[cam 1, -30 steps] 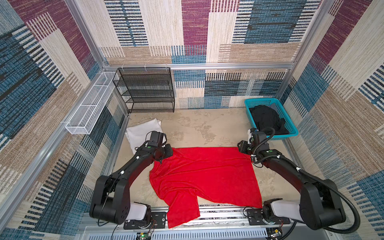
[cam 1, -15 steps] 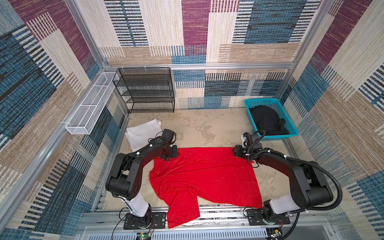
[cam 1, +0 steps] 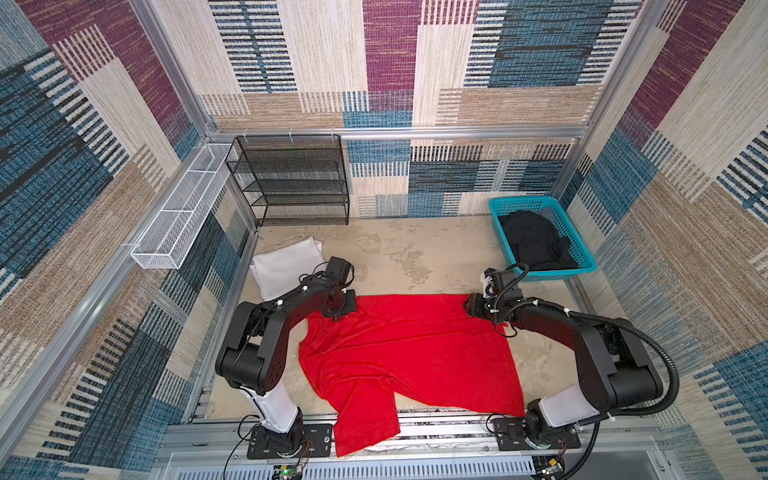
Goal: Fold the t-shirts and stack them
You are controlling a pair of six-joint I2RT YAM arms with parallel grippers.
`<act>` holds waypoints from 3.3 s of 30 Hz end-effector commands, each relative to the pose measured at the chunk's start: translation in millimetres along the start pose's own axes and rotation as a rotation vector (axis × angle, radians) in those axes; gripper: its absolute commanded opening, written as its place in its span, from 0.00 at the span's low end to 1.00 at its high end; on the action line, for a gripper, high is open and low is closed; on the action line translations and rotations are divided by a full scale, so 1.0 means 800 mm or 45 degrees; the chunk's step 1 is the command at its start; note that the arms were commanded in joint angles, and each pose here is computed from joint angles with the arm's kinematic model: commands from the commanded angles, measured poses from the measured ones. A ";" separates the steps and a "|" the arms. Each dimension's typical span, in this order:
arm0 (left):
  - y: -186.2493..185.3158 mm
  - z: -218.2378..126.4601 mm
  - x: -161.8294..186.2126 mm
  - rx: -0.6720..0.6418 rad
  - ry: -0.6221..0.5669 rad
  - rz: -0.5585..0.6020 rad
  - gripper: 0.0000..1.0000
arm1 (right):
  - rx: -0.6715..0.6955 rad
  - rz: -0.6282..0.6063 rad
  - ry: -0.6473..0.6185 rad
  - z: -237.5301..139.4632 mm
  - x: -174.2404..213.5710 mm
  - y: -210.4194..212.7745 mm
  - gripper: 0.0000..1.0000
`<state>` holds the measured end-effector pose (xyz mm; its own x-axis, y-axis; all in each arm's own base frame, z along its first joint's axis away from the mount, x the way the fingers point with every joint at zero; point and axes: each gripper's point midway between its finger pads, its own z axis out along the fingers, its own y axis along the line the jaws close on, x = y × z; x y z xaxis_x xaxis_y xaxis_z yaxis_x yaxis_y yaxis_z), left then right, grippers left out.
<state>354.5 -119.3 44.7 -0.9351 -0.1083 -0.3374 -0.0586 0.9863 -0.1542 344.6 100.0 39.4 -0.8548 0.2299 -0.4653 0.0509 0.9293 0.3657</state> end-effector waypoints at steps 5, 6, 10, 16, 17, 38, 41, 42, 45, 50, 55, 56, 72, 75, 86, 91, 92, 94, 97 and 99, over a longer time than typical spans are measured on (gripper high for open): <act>-0.005 -0.045 0.023 0.030 -0.008 0.071 0.00 | -0.023 0.002 -0.032 0.003 -0.009 0.005 0.54; -0.007 -0.052 0.028 0.041 -0.004 0.077 0.00 | -0.016 0.003 -0.034 0.004 -0.010 0.004 0.54; -0.016 -0.080 0.057 0.091 0.031 0.091 0.00 | 0.002 0.011 -0.034 0.007 -0.011 0.001 0.54; -0.038 -0.113 0.122 0.254 0.159 0.085 0.00 | 0.019 0.014 -0.047 0.007 -0.016 -0.001 0.53; -0.042 -0.117 0.134 0.293 0.191 0.076 0.00 | 0.019 0.015 -0.045 0.007 -0.016 -0.001 0.53; 0.060 -0.093 0.003 -0.127 -0.238 -0.168 0.44 | 0.055 -0.013 -0.046 0.004 -0.025 -0.003 0.54; 0.087 -0.072 -0.020 -0.184 -0.221 -0.253 0.44 | 0.056 -0.021 -0.044 0.003 -0.026 -0.002 0.55; 0.091 -0.065 -0.024 -0.178 -0.209 -0.273 0.44 | 0.054 -0.020 -0.044 0.003 -0.026 -0.002 0.54; 0.090 -0.046 -0.039 -0.097 -0.209 -0.322 0.45 | 0.053 -0.026 -0.038 0.004 -0.027 -0.001 0.55; 0.078 -0.022 -0.056 -0.011 -0.195 -0.351 0.44 | 0.056 -0.033 -0.023 0.007 -0.027 -0.001 0.55; 0.068 -0.004 -0.061 0.040 -0.159 -0.373 0.42 | 0.069 -0.031 -0.022 0.010 -0.027 -0.003 0.55; 0.069 0.000 -0.059 0.033 -0.140 -0.381 0.39 | 0.073 -0.033 -0.020 0.011 -0.027 -0.004 0.55; 0.128 -0.025 -0.014 -0.160 -0.266 -0.554 0.00 | 0.126 0.002 0.000 0.031 -0.035 -0.030 0.55; 0.123 -0.012 -0.011 -0.116 -0.209 -0.536 0.17 | 0.120 0.000 -0.001 0.029 -0.037 -0.028 0.55; 0.113 -0.034 -0.047 -0.071 -0.317 -0.412 0.50 | 0.181 -0.047 -0.072 -0.003 -0.059 -0.029 0.60; 0.118 -0.014 -0.055 -0.138 -0.208 -0.385 0.52 | 0.220 -0.028 -0.084 -0.006 -0.067 -0.045 0.61; 0.119 -0.010 -0.056 -0.149 -0.183 -0.381 0.52 | 0.226 -0.022 -0.084 -0.004 -0.069 -0.049 0.61; 0.120 -0.001 -0.057 -0.161 -0.152 -0.381 0.52 | 0.235 -0.013 -0.070 0.001 -0.069 -0.056 0.61; 0.120 0.013 -0.052 -0.170 -0.094 -0.385 0.53 | 0.244 -0.001 -0.048 0.011 -0.068 -0.065 0.64; 0.120 0.024 -0.045 -0.168 -0.055 -0.386 0.49 | 0.247 0.004 -0.030 0.018 -0.066 -0.069 0.64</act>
<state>397.7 -23.3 34.5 -0.8262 -0.4127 -0.3835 -0.3810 0.9107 -0.1593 389.1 42.6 34.6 -0.8429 0.2446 -0.4793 0.1601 0.9644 0.2105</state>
